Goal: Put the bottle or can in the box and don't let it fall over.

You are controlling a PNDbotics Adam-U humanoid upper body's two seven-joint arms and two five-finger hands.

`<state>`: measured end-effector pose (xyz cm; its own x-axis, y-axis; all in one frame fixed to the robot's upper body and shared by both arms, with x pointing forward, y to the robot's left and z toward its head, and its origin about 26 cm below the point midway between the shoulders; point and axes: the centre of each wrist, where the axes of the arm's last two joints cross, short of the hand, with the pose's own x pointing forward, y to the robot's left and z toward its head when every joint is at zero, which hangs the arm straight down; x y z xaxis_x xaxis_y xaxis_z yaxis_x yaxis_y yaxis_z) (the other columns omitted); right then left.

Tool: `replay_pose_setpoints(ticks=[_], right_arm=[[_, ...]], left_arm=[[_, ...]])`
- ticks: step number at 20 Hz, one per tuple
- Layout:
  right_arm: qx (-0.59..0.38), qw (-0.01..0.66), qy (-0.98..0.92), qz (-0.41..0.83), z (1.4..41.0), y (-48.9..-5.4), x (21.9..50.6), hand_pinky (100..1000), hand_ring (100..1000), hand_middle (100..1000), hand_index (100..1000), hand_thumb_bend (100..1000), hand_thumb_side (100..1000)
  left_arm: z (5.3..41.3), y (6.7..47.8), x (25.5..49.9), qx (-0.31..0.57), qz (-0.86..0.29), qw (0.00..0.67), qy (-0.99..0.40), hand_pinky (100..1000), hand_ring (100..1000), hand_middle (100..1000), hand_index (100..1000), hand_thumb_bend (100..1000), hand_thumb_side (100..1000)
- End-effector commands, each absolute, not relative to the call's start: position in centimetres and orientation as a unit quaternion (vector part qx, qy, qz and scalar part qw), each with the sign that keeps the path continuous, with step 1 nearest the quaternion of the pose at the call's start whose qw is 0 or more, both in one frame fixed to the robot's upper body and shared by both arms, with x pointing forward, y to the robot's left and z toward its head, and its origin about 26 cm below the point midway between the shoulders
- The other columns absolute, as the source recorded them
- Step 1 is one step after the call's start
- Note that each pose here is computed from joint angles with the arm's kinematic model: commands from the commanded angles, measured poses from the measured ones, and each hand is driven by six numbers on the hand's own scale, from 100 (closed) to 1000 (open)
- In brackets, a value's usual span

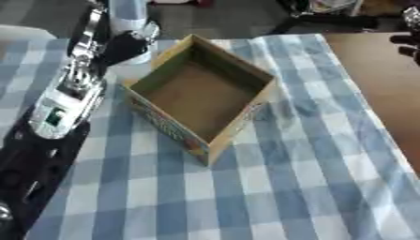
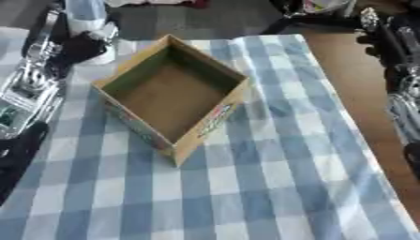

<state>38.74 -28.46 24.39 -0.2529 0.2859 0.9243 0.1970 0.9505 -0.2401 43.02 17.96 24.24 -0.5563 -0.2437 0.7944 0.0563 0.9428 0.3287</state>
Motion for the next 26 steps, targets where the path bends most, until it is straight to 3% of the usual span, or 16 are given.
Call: replay_pose_setpoints(ticks=[1, 11, 14, 15, 16, 19, 21, 22, 23, 26], right_arm=[[-0.147, 0.57, -0.808, 0.037, 26.2, -28.3, 38.4, 921, 831, 845, 882, 100, 729], [-0.13, 0.561, -0.817, 0.042, 26.9, -27.2, 38.5, 921, 831, 844, 882, 100, 732], [-0.127, 0.56, -0.817, 0.043, 27.0, -27.0, 38.5, 921, 831, 844, 882, 100, 739], [-0.127, 0.56, -0.817, 0.043, 27.0, -27.0, 38.5, 921, 830, 844, 882, 100, 736], [-0.127, 0.56, -0.818, 0.043, 27.0, -27.0, 38.5, 921, 830, 844, 882, 100, 736], [-0.126, 0.56, -0.818, 0.042, 27.0, -27.0, 38.5, 921, 830, 844, 882, 100, 736], [-0.126, 0.56, -0.818, 0.042, 27.0, -26.9, 38.6, 921, 830, 844, 882, 100, 736], [-0.126, 0.56, -0.818, 0.042, 27.0, -26.9, 38.6, 921, 830, 844, 882, 100, 736], [-0.126, 0.56, -0.818, 0.043, 27.0, -26.9, 38.6, 921, 830, 844, 882, 100, 736], [-0.126, 0.561, -0.817, 0.042, 26.9, -27.0, 38.6, 921, 830, 844, 882, 100, 736]], left_arm=[[24.9, 16.6, 43.6, 0.062, -0.154, 0.456, -0.874, 203, 114, 100, 187, 100, 103], [23.1, 13.6, 44.9, 0.063, -0.149, 0.464, -0.871, 206, 128, 100, 191, 100, 154], [22.7, 13.2, 45.0, 0.059, -0.149, 0.462, -0.872, 235, 172, 124, 209, 100, 162], [22.6, 13.2, 45.0, 0.056, -0.147, 0.461, -0.873, 254, 193, 144, 238, 100, 162], [22.5, 13.2, 45.1, 0.053, -0.146, 0.461, -0.873, 301, 244, 186, 292, 100, 100], [22.0, 13.2, 45.2, 0.043, -0.155, 0.47, -0.868, 492, 448, 395, 526, 100, 100], [22.0, 13.3, 45.2, 0.045, -0.164, 0.472, -0.865, 629, 587, 526, 678, 401, 100], [21.9, 13.5, 45.3, 0.05, -0.169, 0.472, -0.864, 649, 608, 546, 700, 471, 117], [21.9, 13.6, 45.3, 0.056, -0.172, 0.473, -0.862, 669, 626, 562, 719, 533, 162], [21.6, 14.0, 45.4, 0.073, -0.179, 0.479, -0.856, 683, 651, 589, 749, 576, 203]])
